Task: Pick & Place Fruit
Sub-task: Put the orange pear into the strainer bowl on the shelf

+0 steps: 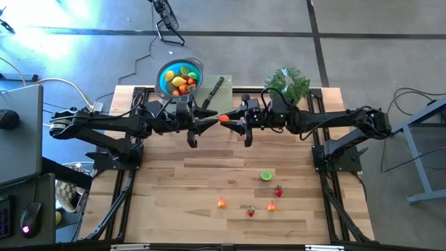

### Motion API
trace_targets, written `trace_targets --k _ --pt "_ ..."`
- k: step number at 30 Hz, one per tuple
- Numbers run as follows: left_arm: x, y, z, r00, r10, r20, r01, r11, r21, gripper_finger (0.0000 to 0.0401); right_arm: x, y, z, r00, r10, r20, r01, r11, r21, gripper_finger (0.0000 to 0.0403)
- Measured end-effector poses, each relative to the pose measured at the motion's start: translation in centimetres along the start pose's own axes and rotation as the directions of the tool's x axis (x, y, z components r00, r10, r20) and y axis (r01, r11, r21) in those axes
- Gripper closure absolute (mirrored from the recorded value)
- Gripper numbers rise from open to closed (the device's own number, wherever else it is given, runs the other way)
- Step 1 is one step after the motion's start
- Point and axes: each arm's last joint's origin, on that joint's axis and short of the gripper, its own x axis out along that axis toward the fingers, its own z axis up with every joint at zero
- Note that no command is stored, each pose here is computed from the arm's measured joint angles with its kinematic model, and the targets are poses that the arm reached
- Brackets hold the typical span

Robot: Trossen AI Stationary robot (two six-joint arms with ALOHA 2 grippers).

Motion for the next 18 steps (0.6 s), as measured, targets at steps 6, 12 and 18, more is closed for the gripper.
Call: trace_targets --k 6,12,18 --pt "0.27 0.03 -0.3 1.0 0.0 -0.003 0.0 1.0 -0.005 0.0331 0.0 0.0 0.0 1.0 0.0 0.0 0.0 1.0 -0.001 0.0289" --pt "0.3 0.02 -0.26 1.0 0.0 0.006 0.0 1.0 -0.006 0.0394 0.0 0.0 -0.02 1.0 0.001 -0.003 -0.001 1.0 0.002 0.0285" --pt "0.3 0.02 -0.26 1.0 0.0 0.005 0.0 1.0 -0.008 0.0398 0.0 0.0 -0.01 1.0 0.0 -0.002 0.0 1.0 0.002 0.0286"
